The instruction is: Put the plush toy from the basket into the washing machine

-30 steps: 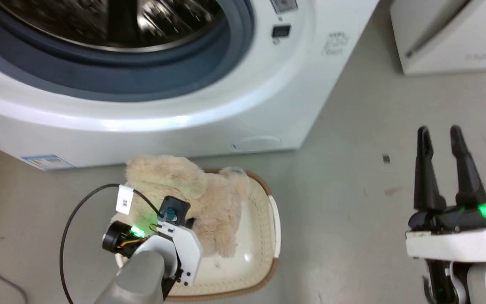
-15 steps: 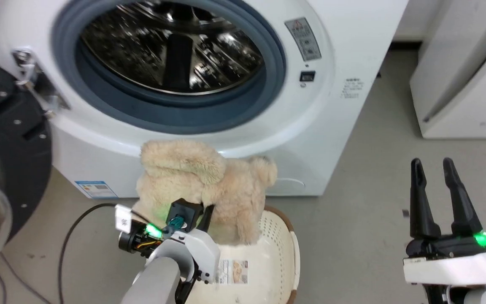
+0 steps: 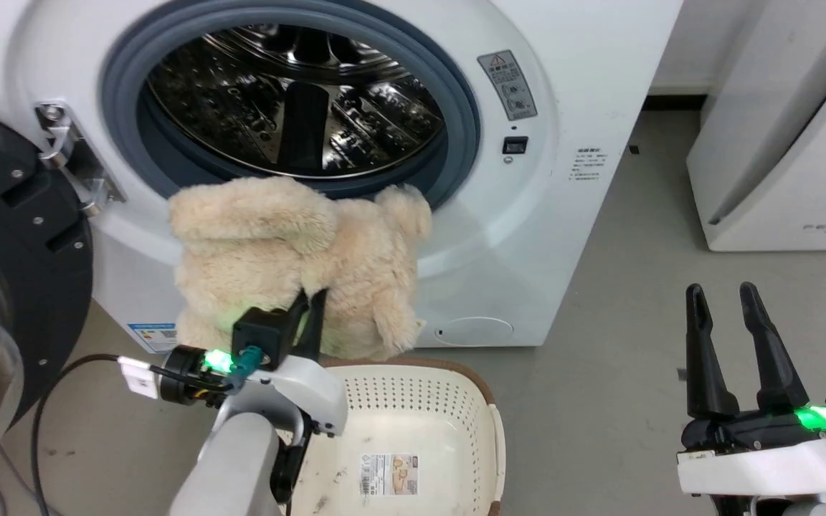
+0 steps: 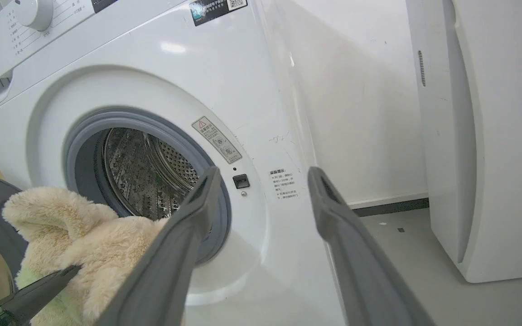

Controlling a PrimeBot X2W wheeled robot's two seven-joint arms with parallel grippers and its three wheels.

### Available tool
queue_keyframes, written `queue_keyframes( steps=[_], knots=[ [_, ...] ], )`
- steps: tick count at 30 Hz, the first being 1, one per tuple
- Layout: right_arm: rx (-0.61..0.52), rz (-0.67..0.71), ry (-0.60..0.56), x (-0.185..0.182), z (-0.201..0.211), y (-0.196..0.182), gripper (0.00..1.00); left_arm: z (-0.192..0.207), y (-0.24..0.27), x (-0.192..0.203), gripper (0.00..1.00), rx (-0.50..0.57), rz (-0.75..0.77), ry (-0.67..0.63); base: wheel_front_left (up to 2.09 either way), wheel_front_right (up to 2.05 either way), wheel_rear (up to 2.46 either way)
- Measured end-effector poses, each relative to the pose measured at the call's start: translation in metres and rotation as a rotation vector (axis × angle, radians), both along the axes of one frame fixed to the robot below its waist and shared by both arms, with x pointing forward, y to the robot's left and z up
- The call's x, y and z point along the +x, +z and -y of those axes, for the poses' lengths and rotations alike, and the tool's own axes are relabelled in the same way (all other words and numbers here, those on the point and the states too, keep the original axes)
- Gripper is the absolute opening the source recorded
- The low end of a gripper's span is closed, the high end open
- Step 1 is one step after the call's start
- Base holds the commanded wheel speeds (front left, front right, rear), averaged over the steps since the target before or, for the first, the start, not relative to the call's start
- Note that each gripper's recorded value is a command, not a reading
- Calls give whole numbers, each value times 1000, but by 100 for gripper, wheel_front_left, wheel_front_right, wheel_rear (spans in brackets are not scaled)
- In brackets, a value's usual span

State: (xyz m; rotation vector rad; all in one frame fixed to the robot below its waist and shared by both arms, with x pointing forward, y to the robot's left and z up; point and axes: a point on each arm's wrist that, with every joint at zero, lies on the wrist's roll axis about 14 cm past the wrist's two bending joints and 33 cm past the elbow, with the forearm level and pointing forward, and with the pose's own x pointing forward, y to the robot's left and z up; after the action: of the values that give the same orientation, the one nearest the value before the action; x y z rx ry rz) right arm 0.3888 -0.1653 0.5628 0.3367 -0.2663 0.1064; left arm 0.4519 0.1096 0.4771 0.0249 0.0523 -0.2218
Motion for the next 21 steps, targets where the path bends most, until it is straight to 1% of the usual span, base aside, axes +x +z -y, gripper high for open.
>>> queue_keyframes(
  steps=[3, 7, 12, 21],
  knots=[
    [-2, -15, -13, 1, 4, -5, 100, -3, -1, 9, 0, -13, -1, 20, 0, 0, 0],
    [-9, -35, -37, 6, 12, -13, 100, -8, 2, 33, 0, -21, 12, 43, 0, 0, 0],
    [-18, -46, -66, 18, 22, -18, 100, -10, 4, 71, 0, -27, 29, 55, 0, 0, 0],
    [-23, -107, -136, 35, 48, -43, 100, -6, -4, 146, 0, -9, 51, 43, 0, 0, 0]
  ],
)
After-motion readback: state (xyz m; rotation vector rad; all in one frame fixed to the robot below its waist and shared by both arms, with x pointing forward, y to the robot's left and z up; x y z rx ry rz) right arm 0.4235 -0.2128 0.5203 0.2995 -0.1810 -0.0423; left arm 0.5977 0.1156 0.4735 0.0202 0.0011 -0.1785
